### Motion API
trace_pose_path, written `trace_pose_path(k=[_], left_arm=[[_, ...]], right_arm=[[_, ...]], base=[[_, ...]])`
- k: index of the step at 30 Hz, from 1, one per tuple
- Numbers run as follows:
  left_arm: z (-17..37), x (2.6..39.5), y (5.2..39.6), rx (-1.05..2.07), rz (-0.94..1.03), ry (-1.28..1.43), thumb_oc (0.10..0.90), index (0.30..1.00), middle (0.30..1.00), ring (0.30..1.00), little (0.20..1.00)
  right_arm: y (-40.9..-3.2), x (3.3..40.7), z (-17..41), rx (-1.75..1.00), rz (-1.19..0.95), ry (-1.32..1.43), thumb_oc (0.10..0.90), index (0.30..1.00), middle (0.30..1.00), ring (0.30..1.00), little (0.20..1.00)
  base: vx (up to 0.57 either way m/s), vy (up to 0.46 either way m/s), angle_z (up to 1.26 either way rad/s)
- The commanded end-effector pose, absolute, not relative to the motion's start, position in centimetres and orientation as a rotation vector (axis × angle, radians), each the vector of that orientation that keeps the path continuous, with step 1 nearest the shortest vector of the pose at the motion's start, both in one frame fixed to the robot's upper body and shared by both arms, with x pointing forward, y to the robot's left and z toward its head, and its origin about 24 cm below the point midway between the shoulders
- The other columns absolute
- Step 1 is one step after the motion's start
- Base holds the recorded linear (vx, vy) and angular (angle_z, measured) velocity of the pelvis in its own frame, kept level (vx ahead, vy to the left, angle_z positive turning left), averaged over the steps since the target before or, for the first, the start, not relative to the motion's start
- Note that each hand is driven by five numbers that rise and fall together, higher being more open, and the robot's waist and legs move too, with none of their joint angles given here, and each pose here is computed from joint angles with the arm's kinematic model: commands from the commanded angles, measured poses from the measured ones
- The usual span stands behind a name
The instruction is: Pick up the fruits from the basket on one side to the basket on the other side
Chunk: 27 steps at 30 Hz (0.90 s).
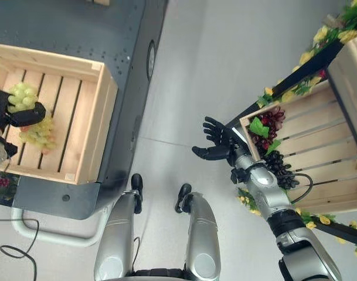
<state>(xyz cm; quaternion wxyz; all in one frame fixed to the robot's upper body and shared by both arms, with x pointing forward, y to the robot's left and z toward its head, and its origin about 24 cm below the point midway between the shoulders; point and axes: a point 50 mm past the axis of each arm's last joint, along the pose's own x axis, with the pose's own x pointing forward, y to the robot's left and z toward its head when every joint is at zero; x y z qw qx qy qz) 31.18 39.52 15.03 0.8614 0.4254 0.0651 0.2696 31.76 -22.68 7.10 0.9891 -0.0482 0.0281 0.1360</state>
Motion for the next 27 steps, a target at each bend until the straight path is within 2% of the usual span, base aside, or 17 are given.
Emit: trace_pose_path(k=[1,6,16,27], left_arm=[[19.5,31.3,39.1,0.609,0.630,-0.165,0.400,0.300,0.300,0.300,0.300],[18.1,31.2,37.3,0.428,0.559,-0.252,0.400,0.300,0.300,0.300,0.300],[17.1,31.4,30.6,0.205,0.273,-0.440,0.400,0.300,0.300,0.300,0.300],[22.8,33.8,24.7,0.054,0.029,-0.625,0.400,0.300,0.300,0.300,0.300]], right_arm=[[-23.1,32.1,11.7,-0.128,0.250,-0.168,0.800,0.900,0.900,0.900,0.900],[-22.9,31.4,10.3,-0.107,0.220,-0.144,0.800,0.900,0.900,0.900,0.900],[-20.7,30.6,8.2,-0.037,0.229,-0.117,0.800,0.900,0.900,0.900,0.900],[-15.8,33.5,11.2,-0.027,0.343,-0.110,0.800,0.900,0.900,0.900,0.900]], base=[[0.06,-0.017,0.04],[0.07,-0.013,0.04],[0.09,-0.021,-0.05],[0.00,-0.058,-0.03]])
